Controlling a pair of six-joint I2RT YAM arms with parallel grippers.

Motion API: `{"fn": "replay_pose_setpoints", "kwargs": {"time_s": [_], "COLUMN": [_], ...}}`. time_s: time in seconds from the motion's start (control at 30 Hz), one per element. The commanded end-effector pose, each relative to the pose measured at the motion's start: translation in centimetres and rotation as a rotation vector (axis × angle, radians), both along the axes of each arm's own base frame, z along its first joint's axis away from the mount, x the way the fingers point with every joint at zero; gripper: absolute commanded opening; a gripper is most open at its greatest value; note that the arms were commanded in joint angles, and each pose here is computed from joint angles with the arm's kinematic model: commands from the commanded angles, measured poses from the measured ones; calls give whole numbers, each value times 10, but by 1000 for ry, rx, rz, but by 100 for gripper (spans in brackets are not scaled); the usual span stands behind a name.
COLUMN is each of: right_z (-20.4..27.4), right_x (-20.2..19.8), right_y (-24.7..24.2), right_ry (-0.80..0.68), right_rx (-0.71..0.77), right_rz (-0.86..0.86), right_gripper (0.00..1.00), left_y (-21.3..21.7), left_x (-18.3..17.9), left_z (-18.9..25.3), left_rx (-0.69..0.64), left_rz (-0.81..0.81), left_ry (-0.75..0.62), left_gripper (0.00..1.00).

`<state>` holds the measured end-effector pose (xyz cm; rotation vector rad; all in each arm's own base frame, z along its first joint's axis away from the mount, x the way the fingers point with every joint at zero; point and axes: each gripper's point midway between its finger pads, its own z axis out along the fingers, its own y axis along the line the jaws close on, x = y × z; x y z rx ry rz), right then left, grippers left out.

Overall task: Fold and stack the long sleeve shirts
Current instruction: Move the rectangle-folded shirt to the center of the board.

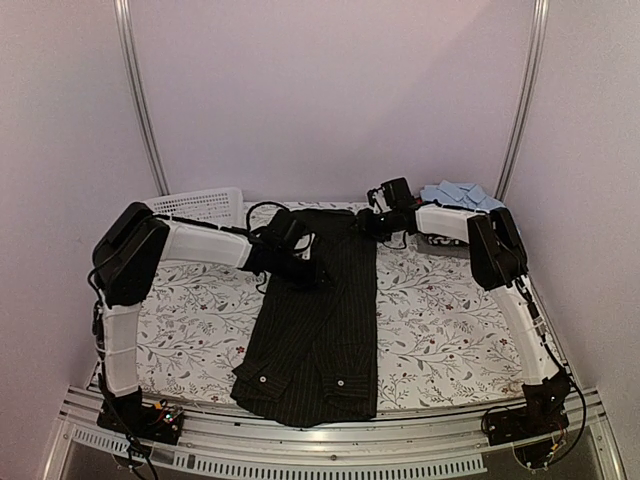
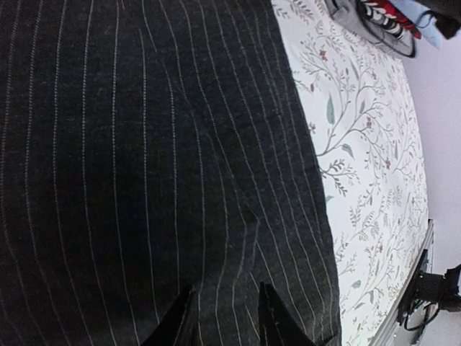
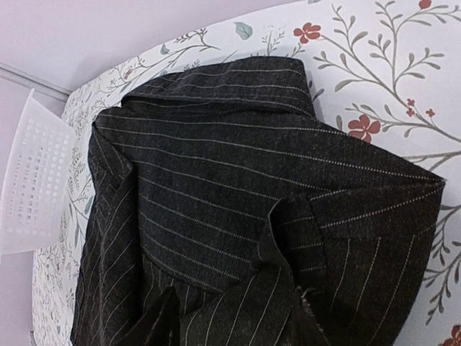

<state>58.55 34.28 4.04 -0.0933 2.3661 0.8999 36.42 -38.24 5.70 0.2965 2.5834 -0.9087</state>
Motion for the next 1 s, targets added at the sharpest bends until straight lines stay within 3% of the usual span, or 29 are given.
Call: {"fn": "replay_pose_setpoints", "kwargs": {"time_s": [0.0,0.17,0.43,0.67,0.83,0.97], "right_z": [91,107,145,141,123,100], "right_x": [-20,-73,-168,-234,-270,-298], "right_y": [-2,-14,-48,-70,-75,-73], "right_ry": [-107,-113,-140,-98,-45,27], "right_rx": [-21,-103,-95,-96,-120,-121], "right_rz": [16,19,1,-9,-10,17], "right_gripper": [57,76,94,99,99,99], "left_y": [-11,-11,-14,-23,-43,-45], "left_x": [26,46,91,142,148,130], "left_z": [-19,-47,-76,-72,-12,57], "left_rx": [-19,-4,-27,-81,-155,-196], "left_rz": [37,79,119,117,18,-37], "left_ry": [-6,28,62,51,-30,-105], "left_gripper": [28,28,29,29,33,38]}}
